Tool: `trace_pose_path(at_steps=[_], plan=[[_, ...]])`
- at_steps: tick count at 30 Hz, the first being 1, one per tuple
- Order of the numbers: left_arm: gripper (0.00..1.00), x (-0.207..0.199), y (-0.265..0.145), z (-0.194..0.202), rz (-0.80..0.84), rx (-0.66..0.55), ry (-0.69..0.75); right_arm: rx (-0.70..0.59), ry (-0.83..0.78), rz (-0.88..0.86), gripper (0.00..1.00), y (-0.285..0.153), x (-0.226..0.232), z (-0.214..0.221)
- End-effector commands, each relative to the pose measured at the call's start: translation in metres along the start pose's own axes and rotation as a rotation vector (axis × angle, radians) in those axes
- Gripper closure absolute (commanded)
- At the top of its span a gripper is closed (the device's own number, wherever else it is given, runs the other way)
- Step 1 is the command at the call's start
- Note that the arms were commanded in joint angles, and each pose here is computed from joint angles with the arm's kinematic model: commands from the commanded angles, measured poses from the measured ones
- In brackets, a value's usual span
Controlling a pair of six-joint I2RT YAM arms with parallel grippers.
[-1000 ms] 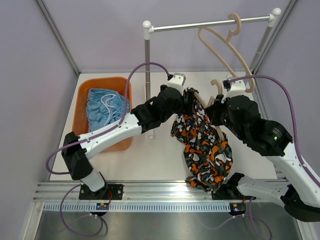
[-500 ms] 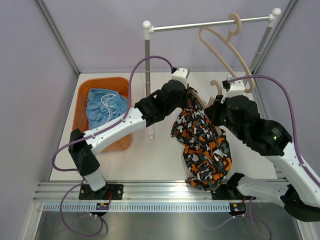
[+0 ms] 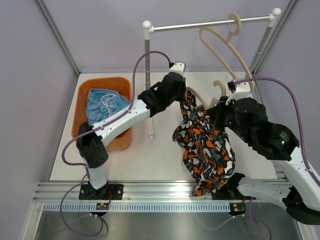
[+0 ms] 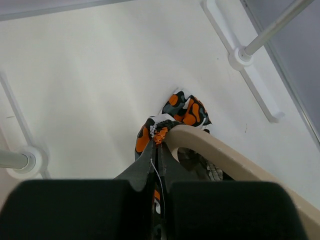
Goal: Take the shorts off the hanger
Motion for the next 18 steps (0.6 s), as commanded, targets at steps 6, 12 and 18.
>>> trace_pose_path(at_steps=[6,12,18], plan=[[1.0,0.014,0.006,0.005,-0.007,-0.012,-0.023,-0.055,0.029,-0.067,1.0,-0.022,0.004,-0.015],[1.0,0.006,-0.017,0.015,0.073,-0.025,-0.015,-0.113,0.033,-0.016,1.0,-0.018,0.002,-0.022],[1.0,-0.018,-0.063,0.012,0.182,-0.067,0.047,-0.176,0.024,0.037,1.0,-0.003,0.005,-0.031]])
Point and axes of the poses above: each gripper's point midway between its finger pads, its own y axis out along the fingers, its own x axis along the line the jaws close on, z = x × y, the point moved 8 cm from there along -y, back along the fingers, and after that the axes turned 11 degrees about y, right-handed, at the moved point
